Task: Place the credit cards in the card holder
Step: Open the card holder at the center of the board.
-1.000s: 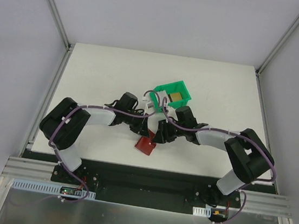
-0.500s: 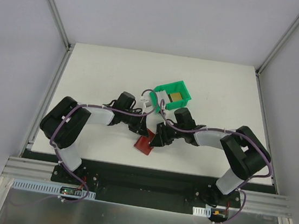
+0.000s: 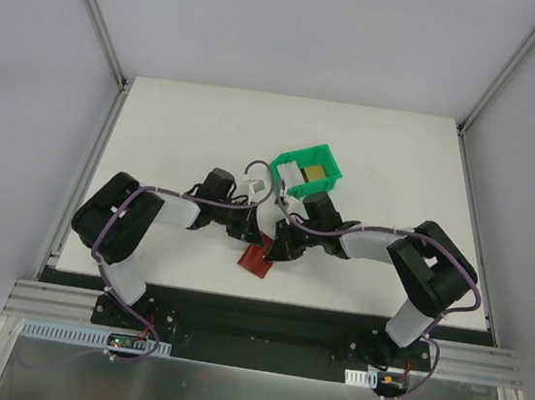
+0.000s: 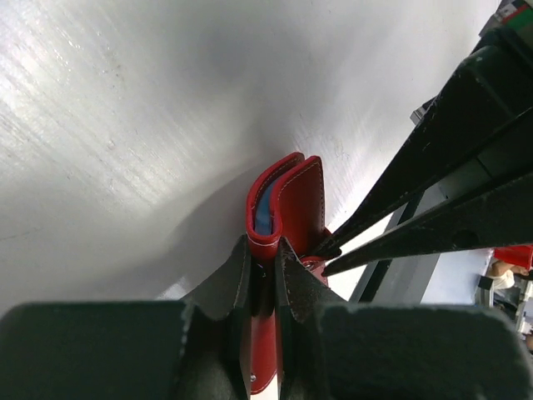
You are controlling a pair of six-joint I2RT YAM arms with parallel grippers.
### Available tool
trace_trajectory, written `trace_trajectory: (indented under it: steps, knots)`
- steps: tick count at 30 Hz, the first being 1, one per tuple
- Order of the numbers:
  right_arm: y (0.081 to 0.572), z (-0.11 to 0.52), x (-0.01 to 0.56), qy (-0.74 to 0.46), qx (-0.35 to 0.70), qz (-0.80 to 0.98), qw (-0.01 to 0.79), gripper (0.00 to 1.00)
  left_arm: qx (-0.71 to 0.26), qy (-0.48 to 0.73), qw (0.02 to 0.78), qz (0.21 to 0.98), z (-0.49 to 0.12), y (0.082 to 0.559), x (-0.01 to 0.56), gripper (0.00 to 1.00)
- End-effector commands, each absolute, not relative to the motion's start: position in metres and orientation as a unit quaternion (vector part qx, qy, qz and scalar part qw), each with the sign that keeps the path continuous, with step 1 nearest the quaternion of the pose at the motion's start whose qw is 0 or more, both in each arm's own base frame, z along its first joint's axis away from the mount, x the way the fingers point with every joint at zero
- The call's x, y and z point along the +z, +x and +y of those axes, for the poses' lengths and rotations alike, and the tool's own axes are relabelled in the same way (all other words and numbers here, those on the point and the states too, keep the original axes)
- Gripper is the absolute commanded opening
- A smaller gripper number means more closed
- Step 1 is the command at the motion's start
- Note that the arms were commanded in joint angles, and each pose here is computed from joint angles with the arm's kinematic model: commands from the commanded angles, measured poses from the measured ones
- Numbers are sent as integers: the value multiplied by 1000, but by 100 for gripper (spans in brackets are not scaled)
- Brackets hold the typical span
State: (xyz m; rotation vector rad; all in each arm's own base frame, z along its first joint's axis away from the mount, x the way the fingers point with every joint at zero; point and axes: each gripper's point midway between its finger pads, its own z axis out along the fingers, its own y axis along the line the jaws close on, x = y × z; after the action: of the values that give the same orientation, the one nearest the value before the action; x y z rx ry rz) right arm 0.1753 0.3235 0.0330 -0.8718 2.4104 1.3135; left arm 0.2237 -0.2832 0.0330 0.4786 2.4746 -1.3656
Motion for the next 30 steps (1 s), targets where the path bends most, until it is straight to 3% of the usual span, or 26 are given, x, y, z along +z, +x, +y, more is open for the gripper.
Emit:
trace_trajectory:
  steps: [1,10,20,22,23,30]
  knots:
    - [154,334,34,-340,461,812,113,7,-470,142,190,850,-289,248,41,0]
    - [122,317,47,-389,483,779,90,2,-406,46,218,886,-246,278,24,0]
    - [108,295,40,-390,459,794,77,2,-397,51,222,889,-236,280,25,0]
    - [105,284,31,-382,440,809,71,9,-397,48,224,889,-234,276,27,0]
    - [108,286,32,-375,440,812,77,18,-401,48,223,887,-234,273,30,0]
    - [134,283,42,-322,397,853,106,20,-409,51,224,883,-232,257,37,0]
